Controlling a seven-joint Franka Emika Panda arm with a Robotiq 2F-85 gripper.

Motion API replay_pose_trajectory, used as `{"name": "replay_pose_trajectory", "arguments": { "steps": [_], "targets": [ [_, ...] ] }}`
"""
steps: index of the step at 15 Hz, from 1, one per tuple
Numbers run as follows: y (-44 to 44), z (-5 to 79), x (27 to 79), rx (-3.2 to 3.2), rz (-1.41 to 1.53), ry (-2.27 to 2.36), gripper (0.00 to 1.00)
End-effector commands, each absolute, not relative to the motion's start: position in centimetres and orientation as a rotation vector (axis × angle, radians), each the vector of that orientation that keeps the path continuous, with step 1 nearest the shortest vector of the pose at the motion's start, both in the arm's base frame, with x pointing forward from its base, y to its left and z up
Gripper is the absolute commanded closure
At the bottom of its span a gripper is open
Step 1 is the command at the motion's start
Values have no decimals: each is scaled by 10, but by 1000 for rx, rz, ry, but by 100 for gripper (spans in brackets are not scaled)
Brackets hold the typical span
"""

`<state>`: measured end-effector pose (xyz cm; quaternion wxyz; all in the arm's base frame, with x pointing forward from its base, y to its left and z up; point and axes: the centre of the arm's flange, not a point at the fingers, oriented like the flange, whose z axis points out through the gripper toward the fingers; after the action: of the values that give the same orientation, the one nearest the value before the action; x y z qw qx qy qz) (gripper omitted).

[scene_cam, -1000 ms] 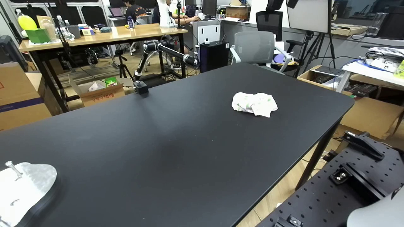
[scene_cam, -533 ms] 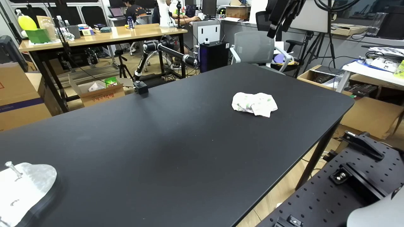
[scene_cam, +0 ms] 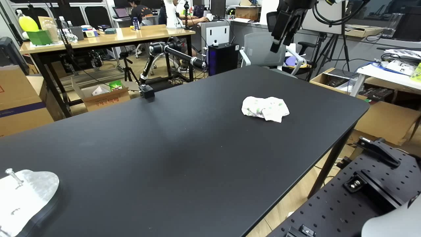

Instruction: Pick up the white cloth and put it on the metallic arm

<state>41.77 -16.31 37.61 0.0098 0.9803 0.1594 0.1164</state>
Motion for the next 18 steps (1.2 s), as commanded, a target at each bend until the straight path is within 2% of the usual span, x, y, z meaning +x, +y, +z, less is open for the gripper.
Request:
{"name": "replay_pose_trajectory", "arguments": {
  "steps": [1, 12, 18],
  "targets": [
    [-170, 368, 426, 3047, 422, 427, 0],
    [-195, 279, 482, 3084, 394, 138, 0],
    [-176, 246, 499, 3129, 376, 177, 0]
  ]
}}
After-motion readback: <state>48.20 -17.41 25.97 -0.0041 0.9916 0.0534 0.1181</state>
